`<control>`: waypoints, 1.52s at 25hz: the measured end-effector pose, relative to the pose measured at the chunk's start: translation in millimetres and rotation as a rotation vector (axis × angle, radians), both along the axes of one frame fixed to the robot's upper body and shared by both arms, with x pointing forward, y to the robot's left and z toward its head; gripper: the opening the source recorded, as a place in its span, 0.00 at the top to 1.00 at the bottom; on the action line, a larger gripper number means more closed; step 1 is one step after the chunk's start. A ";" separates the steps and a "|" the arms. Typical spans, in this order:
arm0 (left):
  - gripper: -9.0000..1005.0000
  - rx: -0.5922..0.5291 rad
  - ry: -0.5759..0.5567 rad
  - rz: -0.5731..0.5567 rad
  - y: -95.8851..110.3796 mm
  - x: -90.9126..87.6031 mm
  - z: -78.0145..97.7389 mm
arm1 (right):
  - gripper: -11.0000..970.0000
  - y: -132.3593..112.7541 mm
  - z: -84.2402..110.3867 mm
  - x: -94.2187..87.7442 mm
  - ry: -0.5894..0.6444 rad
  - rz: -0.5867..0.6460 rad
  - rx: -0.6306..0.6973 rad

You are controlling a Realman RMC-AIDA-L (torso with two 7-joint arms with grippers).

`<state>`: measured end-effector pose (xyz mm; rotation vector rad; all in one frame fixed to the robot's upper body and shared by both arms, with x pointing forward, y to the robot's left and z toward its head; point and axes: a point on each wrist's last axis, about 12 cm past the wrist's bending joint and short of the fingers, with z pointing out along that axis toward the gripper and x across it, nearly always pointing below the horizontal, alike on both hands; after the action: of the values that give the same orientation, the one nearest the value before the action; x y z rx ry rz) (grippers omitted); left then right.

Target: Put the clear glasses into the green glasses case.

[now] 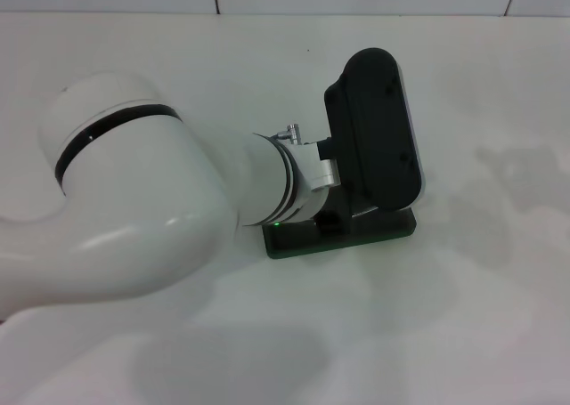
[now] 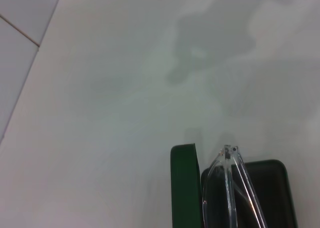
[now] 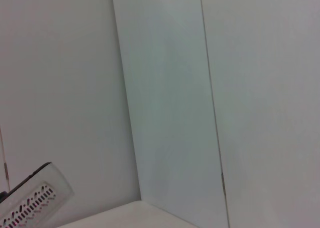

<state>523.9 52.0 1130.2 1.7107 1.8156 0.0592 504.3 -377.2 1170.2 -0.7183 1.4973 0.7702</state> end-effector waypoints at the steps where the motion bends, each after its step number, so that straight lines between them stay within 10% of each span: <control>1: 0.86 0.004 0.001 -0.001 0.5 -0.2 -0.4 | 0.89 0.2 0.2 0.4 -0.001 0.001 0.000; 38: 0.76 -0.006 0.008 -0.027 -2.5 -15.4 18.1 | 0.88 -0.8 0.3 1.6 -0.012 -0.007 0.004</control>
<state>508.5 49.5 1148.2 1.7331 1.7961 0.0360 505.9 -377.9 1170.5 -0.7134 1.4860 0.7625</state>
